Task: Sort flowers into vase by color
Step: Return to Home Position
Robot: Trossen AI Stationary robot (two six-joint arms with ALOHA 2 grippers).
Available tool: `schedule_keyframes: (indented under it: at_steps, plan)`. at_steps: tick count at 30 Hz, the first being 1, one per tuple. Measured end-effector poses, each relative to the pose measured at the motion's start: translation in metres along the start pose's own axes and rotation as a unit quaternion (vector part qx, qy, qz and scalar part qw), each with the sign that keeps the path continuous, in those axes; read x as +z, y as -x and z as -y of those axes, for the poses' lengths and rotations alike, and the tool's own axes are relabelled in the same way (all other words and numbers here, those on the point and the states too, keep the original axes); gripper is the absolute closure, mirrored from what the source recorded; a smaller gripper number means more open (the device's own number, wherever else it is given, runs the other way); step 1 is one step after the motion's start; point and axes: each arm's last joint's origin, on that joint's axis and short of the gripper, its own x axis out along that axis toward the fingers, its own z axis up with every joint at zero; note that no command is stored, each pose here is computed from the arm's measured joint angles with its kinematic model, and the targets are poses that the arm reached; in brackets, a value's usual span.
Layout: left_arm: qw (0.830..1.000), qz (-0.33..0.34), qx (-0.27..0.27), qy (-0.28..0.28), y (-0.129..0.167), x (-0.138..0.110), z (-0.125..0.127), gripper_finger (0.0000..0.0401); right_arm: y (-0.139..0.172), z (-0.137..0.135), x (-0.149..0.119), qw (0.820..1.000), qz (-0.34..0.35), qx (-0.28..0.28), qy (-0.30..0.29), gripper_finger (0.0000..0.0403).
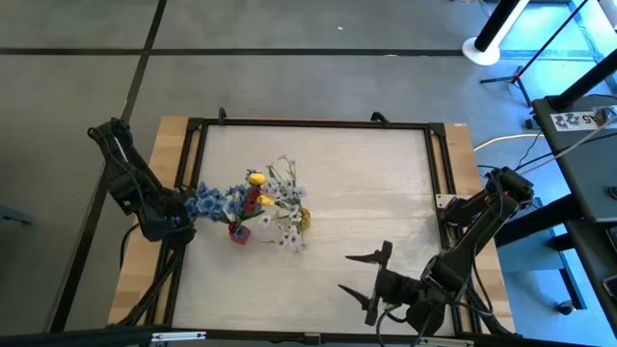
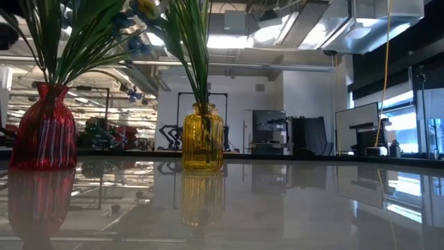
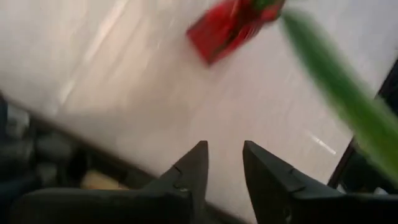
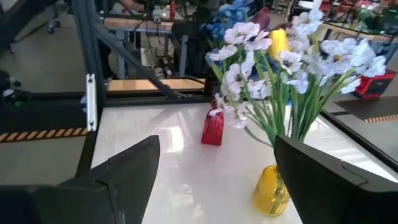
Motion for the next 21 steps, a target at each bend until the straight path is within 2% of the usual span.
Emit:
schedule_keyframes:
  at_steps: [3, 6, 8, 12, 21]
  plan:
    - [0.997, 0.063, -0.036, -0.028, 0.005, 0.004, 0.000, 0.0333, 0.001, 0.000, -0.002, 1.000, -0.006, -0.002, 0.014, 0.0088]
    - [0.984, 0.133, -0.085, -0.081, 0.011, 0.008, 0.004, 0.0363, 0.001, 0.002, -0.006, 1.000, -0.019, -0.004, 0.020, 0.0088]
    - [0.976, 0.162, -0.097, -0.110, 0.013, 0.010, 0.007, 0.0380, 0.001, 0.004, -0.010, 0.999, -0.031, -0.007, 0.018, 0.0088]
    - [0.972, 0.178, -0.087, -0.126, 0.010, 0.011, 0.005, 0.0398, 0.002, 0.007, -0.016, 0.999, -0.050, -0.012, 0.014, 0.0088]
    - [0.968, 0.179, -0.097, -0.146, -0.021, 0.002, -0.004, 0.0399, 0.004, 0.007, -0.013, 0.999, -0.041, -0.013, 0.019, 0.0088]
